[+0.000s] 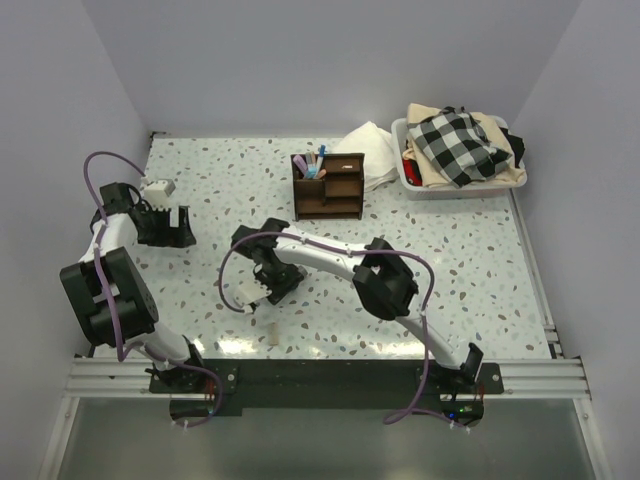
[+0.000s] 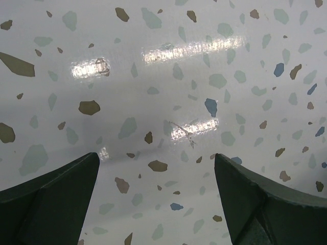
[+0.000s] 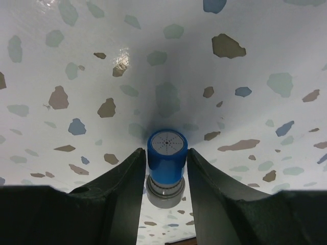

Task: Sort the stationery into containers
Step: Pick up the stationery from the center of the board.

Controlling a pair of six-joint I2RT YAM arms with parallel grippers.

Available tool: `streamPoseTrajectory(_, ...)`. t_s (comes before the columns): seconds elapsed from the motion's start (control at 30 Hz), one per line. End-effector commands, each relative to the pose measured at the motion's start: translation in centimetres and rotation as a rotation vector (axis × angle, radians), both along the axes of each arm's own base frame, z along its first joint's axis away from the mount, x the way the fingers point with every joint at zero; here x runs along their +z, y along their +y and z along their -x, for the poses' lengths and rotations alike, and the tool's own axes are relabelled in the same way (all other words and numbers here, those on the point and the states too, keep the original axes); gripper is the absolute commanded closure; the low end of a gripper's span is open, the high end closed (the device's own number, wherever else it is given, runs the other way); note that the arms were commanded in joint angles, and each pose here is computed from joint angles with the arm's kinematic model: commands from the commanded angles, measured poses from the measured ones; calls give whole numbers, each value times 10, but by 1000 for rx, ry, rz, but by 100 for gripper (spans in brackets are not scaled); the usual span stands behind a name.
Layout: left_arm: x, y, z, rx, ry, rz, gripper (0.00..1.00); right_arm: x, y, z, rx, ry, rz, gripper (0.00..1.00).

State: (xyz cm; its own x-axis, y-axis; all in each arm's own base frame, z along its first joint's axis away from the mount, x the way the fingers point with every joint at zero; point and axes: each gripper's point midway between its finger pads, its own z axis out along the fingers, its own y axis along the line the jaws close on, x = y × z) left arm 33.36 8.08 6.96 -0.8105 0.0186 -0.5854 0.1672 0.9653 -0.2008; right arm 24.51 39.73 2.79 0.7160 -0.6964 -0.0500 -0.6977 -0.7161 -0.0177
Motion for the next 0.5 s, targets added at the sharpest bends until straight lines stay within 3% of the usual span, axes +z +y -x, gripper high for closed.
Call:
streamPoseTrajectory(0.0, 16, 4, -13, 13, -49, 1, 0, -16, -8, 3, -53, 11, 44, 59)
streamPoseTrajectory(0.1, 18, 5, -14, 12, -52, -2, 0, -20, -8, 6, -75, 28, 38, 59)
streamPoseTrajectory(0.23, 24, 5, -18, 12, -64, -2, 0, -16, -3, 6, -143, 55, 6, 89)
streamPoseTrajectory(0.33, 31, 1, -21, -13, -72, -7, 0, 10, 5, -8, -248, 75, -83, 100)
streamPoseTrajectory(0.47, 40, -6, -29, -68, -84, -15, 0, 70, 4, -49, -444, 102, -265, 100)
